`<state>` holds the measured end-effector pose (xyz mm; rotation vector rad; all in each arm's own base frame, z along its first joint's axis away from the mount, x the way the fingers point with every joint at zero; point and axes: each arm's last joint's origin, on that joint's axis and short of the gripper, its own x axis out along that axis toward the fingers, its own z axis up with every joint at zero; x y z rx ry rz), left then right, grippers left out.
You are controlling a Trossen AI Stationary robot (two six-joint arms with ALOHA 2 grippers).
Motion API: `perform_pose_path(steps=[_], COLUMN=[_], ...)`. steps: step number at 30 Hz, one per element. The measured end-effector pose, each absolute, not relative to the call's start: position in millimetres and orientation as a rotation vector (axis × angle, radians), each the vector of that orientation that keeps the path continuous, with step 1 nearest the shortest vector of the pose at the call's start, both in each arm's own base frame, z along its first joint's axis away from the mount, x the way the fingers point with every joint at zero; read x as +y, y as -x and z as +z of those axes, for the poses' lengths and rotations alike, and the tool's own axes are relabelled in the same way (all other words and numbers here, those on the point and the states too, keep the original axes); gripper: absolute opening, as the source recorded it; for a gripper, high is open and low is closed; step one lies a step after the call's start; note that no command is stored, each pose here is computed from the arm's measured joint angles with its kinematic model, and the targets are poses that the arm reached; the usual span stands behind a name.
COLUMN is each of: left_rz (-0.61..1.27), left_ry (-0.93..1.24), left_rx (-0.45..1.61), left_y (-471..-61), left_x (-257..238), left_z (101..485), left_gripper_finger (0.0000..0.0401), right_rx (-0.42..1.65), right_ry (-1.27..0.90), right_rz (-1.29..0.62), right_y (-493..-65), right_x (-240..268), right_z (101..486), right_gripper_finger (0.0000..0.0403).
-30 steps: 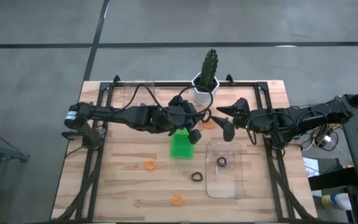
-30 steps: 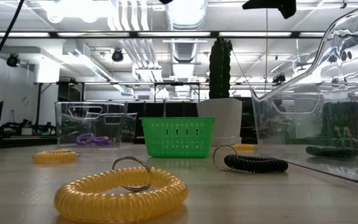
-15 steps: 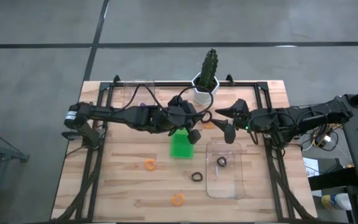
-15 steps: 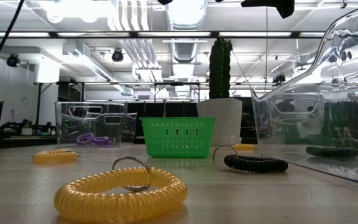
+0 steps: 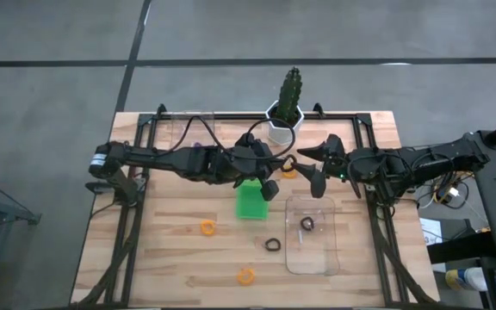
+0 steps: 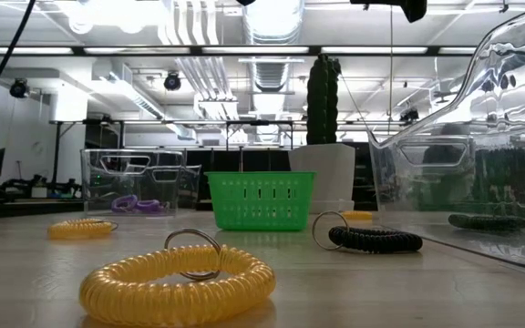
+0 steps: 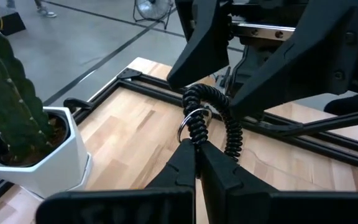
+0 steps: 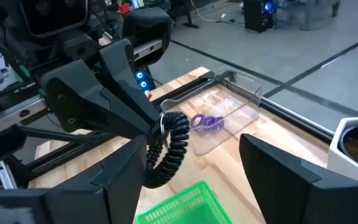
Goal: Sort spring keychains
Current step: Put the top black spring keychain into the bottom transparent bin
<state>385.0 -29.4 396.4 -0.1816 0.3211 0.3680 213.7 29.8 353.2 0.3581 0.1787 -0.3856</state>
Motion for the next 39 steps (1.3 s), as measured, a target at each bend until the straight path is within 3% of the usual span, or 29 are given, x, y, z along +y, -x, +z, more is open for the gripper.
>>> perform_pose_path(steps=[6, 21, 39], left_rz=[0.37, 0.373, 0.374], left_ry=[0.182, 0.2, 0.207], left_rx=[0.322, 0.319, 0.318], left_y=[-385.0, -384.9, -384.9], left_x=[-29.1, -29.2, -29.5], left_z=[396.1, 395.9, 395.9], left_gripper_finger=[0.0004, 0.0004, 0.0012], right_rx=[0.18, 0.191, 0.192], right_ry=[-0.356, -0.343, -0.339], right_rz=[-0.385, -0.357, -0.354], right_y=[-213.7, -214.0, -213.9], right_x=[29.9, 30.7, 30.8], right_z=[353.2, 353.0, 353.0], right_gripper_finger=[0.0205, 0.0019, 0.0007])
